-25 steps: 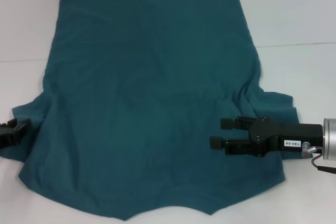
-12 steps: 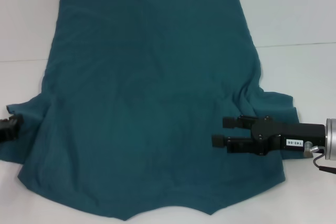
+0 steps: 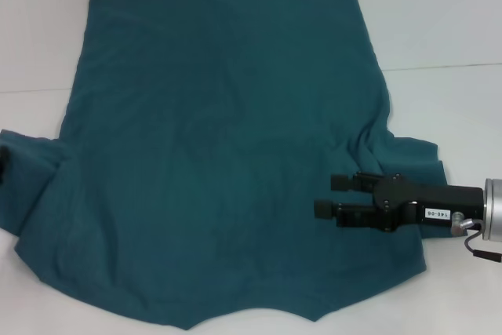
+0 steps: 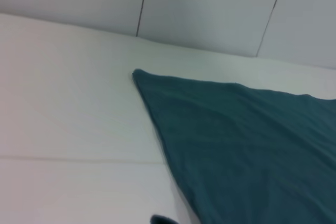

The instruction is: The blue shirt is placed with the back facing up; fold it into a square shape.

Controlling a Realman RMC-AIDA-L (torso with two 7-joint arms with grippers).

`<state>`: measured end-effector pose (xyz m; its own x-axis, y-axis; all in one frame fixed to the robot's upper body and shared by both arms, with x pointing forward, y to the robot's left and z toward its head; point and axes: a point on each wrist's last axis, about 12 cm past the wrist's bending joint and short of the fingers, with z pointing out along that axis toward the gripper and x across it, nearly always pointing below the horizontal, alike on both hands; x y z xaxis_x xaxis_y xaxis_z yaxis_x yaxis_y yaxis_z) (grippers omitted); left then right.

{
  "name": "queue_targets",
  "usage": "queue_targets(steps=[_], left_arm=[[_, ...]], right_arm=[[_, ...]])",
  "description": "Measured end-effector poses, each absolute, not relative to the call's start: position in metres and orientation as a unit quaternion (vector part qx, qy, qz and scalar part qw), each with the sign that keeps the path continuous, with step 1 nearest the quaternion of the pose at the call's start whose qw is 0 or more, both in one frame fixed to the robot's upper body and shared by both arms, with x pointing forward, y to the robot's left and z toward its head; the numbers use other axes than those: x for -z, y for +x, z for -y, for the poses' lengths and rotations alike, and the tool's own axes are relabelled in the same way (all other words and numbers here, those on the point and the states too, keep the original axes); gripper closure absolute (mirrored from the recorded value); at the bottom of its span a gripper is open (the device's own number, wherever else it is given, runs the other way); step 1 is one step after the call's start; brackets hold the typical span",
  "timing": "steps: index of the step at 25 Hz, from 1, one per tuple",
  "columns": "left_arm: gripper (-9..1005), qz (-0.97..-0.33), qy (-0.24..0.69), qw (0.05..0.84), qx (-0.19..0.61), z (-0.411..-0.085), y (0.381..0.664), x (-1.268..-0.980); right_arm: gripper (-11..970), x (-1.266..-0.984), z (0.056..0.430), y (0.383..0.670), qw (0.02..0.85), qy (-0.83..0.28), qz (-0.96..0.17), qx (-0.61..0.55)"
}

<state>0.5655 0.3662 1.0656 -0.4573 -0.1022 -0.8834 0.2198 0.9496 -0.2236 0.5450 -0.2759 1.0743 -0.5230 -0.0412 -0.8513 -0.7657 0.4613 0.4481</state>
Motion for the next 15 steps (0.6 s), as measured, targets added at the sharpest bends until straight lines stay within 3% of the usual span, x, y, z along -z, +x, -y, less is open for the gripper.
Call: queue_targets(steps=[15], left_arm=[[977,-0.830,0.041,0.541,0.130,-0.380,0.571,-1.086]], right_arm=[[47,-1.073,0.272,0.545,0.414,-0.263,-0.750,-0.445]])
